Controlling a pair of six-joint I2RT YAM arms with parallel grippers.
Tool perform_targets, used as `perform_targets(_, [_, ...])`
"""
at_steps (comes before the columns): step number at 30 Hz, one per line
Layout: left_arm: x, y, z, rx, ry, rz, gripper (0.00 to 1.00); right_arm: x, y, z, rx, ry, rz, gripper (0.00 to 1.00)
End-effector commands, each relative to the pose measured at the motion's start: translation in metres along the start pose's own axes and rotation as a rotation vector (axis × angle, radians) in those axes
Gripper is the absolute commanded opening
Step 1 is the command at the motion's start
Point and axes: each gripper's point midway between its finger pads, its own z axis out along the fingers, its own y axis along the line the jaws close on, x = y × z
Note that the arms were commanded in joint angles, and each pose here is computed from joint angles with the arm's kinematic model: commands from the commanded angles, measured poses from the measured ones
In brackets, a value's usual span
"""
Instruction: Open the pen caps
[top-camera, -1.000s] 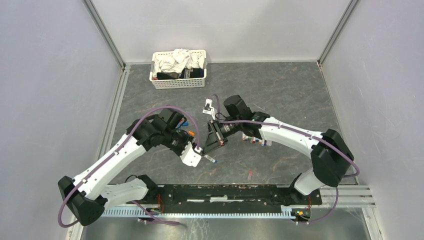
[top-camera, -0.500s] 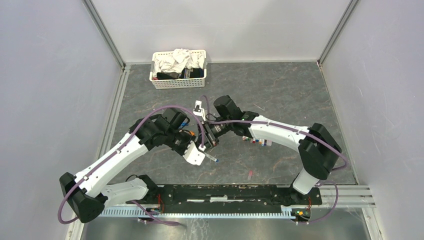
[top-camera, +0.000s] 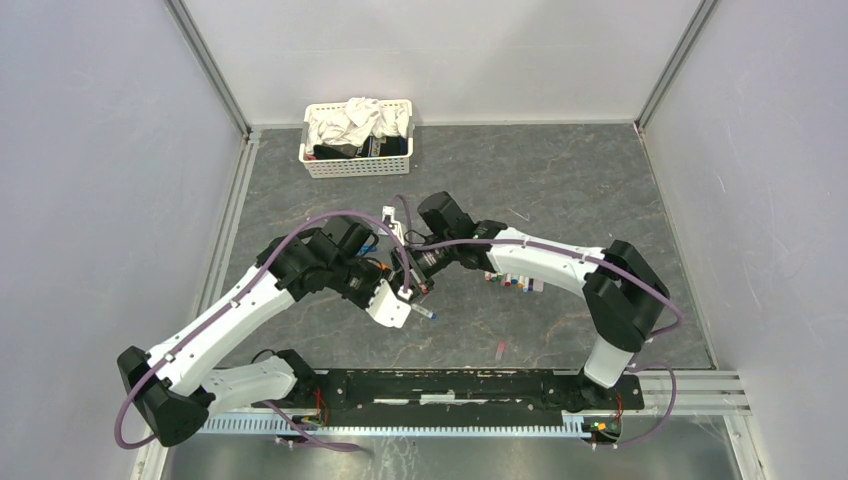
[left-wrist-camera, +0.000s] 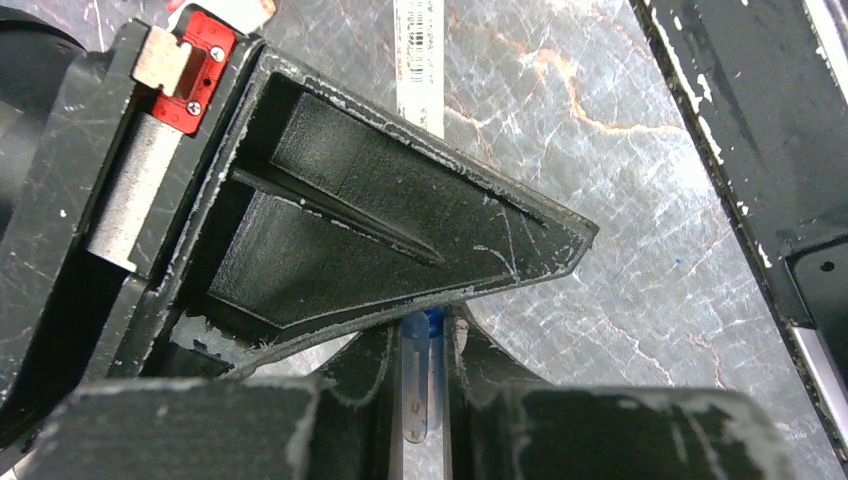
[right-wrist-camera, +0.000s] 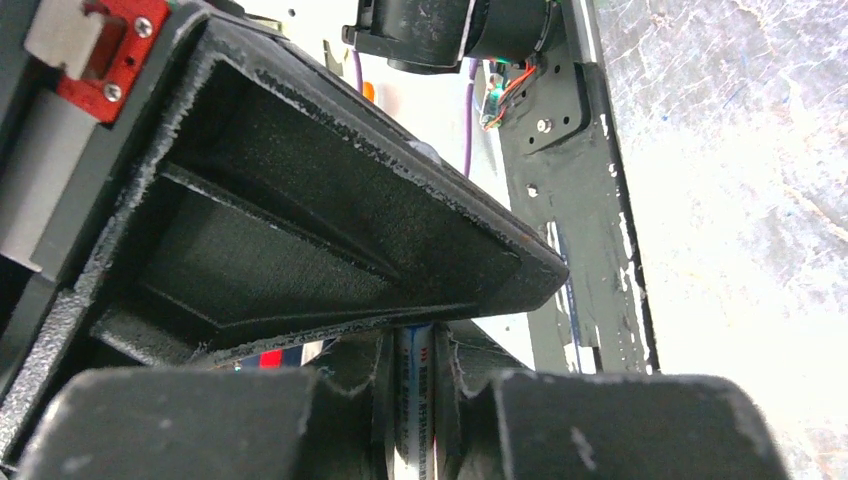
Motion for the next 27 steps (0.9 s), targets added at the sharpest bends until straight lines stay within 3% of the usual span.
perform_targets(1, [-0.013, 0.012, -0.007, -0.043, -0.04, 0.034, 0.02, -0.031, 0.007, 0.0, 0.014, -0.027, -0.15, 0.0])
perform_targets(9, [-0.006, 0.02, -0.001, -0.028, -0.006, -0.007, 0.02, -0.079, -0.022, 0.012, 0.139, -0.07, -0.208, 0.0])
perform_targets(17, [0.02, 0.019, 0.007, -0.03, 0.104, -0.026, 0.02, -0.07, -0.059, 0.012, 0.221, -0.023, -0.225, 0.0])
perform_targets(20, [0.058, 0.02, -0.001, -0.046, 0.24, -0.054, 0.02, -0.02, -0.081, -0.005, 0.309, 0.102, -0.19, 0.0])
perform_targets(22, [0.109, 0.02, -0.032, -0.088, 0.343, -0.108, 0.02, 0.07, -0.096, -0.036, 0.387, 0.192, -0.125, 0.0])
perform_targets(24, [0.165, 0.015, -0.076, -0.14, 0.423, -0.18, 0.02, 0.139, -0.096, -0.056, 0.391, 0.13, -0.095, 0.0])
perform_targets(25, [0.18, 0.011, -0.089, -0.149, 0.421, -0.214, 0.02, 0.14, -0.091, -0.06, 0.373, 0.033, -0.099, 0.0])
perform_targets(27, [0.156, 0.008, -0.078, -0.085, 0.329, -0.249, 0.02, 0.132, -0.078, -0.059, 0.304, 0.015, -0.103, 0.0])
